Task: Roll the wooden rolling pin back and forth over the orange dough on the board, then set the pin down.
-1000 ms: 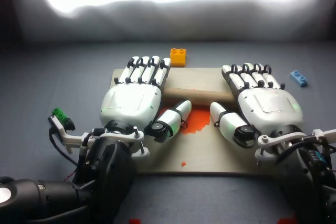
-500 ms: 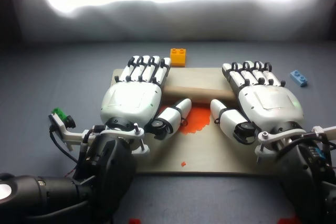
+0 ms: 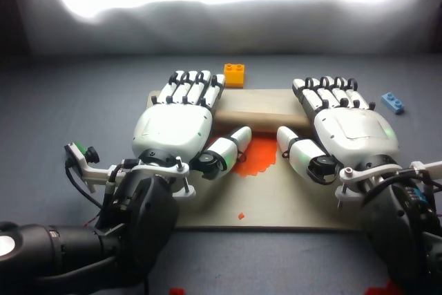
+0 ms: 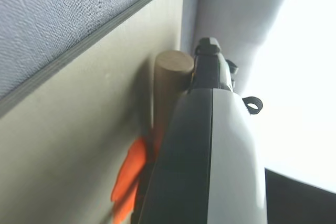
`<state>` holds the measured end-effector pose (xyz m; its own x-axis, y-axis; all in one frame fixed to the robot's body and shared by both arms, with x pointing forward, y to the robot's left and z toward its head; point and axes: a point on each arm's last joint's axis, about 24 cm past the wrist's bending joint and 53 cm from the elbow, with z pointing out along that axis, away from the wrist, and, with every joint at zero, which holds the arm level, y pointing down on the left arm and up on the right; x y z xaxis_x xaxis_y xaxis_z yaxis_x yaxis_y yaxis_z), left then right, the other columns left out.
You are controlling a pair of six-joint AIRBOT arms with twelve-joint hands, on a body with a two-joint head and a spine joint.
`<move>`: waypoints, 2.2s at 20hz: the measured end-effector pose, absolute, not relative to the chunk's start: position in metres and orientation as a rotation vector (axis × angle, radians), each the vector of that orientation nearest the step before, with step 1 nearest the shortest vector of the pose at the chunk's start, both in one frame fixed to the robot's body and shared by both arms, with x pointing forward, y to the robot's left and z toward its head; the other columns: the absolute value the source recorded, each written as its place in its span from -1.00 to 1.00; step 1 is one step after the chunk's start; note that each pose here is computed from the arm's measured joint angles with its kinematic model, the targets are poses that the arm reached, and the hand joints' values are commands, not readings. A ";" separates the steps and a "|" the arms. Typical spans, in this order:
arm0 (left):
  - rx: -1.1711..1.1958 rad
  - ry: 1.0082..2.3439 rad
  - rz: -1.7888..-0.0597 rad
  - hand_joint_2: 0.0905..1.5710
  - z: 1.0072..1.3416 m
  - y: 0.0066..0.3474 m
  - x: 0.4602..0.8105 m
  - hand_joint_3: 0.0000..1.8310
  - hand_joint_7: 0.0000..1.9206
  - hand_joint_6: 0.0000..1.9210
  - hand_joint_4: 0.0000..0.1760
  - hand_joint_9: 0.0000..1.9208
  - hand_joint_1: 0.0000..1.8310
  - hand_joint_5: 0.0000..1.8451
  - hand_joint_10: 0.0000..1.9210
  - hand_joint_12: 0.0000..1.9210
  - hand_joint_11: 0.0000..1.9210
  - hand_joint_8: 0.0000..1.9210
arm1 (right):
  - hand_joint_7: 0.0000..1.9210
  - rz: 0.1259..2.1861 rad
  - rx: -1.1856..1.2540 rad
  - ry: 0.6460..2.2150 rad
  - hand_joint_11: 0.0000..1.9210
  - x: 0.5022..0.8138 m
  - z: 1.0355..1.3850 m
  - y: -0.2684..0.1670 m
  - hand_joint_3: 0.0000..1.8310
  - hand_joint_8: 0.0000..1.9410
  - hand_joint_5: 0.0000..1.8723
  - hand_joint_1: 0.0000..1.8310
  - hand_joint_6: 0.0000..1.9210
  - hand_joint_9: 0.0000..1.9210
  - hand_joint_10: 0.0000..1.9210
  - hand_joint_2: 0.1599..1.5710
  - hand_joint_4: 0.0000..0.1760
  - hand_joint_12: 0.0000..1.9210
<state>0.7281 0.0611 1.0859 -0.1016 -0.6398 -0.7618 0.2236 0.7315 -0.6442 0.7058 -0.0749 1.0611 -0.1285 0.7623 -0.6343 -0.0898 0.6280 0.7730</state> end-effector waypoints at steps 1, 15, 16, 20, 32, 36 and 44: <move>-0.354 1.508 -0.750 0.83 1.086 0.062 0.729 -0.99 -1.00 -0.99 -1.00 -1.00 -1.00 -0.97 -1.00 -1.00 -1.00 -1.00 | -0.92 0.807 0.586 1.536 -1.00 0.706 1.061 -0.075 -1.00 -0.99 -0.90 -1.00 -0.99 -1.00 -1.00 0.93 -1.00 -1.00; -0.350 1.522 -0.747 0.83 1.089 0.060 0.740 -1.00 -0.99 -1.00 -1.00 -1.00 -1.00 -0.97 -1.00 -1.00 -1.00 -1.00 | -0.91 0.800 0.599 1.526 -1.00 0.714 1.060 -0.080 -1.00 -0.99 -0.89 -1.00 -0.99 -0.98 -0.99 0.92 -1.00 -1.00; -0.352 1.523 -0.747 0.83 1.089 0.061 0.740 -1.00 -0.98 -1.00 -1.00 -1.00 -1.00 -0.97 -1.00 -1.00 -1.00 -1.00 | -0.93 0.801 0.599 1.525 -1.00 0.715 1.060 -0.079 -1.00 -0.99 -0.91 -1.00 -1.00 -1.00 -1.00 0.92 -1.00 -1.00; -0.354 1.526 -0.742 0.83 1.090 0.063 0.745 -1.00 -0.99 -0.99 -1.00 -1.00 -1.00 -0.96 -1.00 -1.00 -1.00 -1.00 | -0.92 0.801 0.605 1.522 -1.00 0.718 1.060 -0.081 -1.00 -0.99 -0.89 -1.00 -0.99 -0.99 -1.00 0.92 -1.00 -1.00; -0.347 1.534 -0.738 0.82 1.092 0.059 0.752 -1.00 -0.99 -1.00 -1.00 -1.00 -1.00 -0.97 -1.00 -1.00 -1.00 -1.00 | -0.91 0.815 0.626 1.522 -1.00 0.724 1.061 -0.083 -1.00 -0.99 -0.89 -1.00 -0.99 -0.98 -0.99 0.92 -1.00 -1.00; -0.338 1.540 -0.734 0.83 1.094 0.058 0.755 -1.00 -1.00 -0.99 -1.00 -1.00 -1.00 -0.97 -1.00 -1.00 -1.00 -1.00 | -0.93 0.817 0.628 1.522 -1.00 0.724 1.061 -0.083 -1.00 -1.00 -0.91 -1.00 -1.00 -1.00 -1.00 0.93 -1.00 -1.00; -0.334 1.552 -0.737 0.82 1.092 0.056 0.755 -1.00 -1.00 -1.00 -1.00 -1.00 -1.00 -0.98 -1.00 -1.00 -1.00 -1.00 | -0.93 0.817 0.628 1.523 -1.00 0.724 1.061 -0.083 -1.00 -1.00 -0.90 -1.00 -1.00 -1.00 -1.00 0.93 -1.00 -1.00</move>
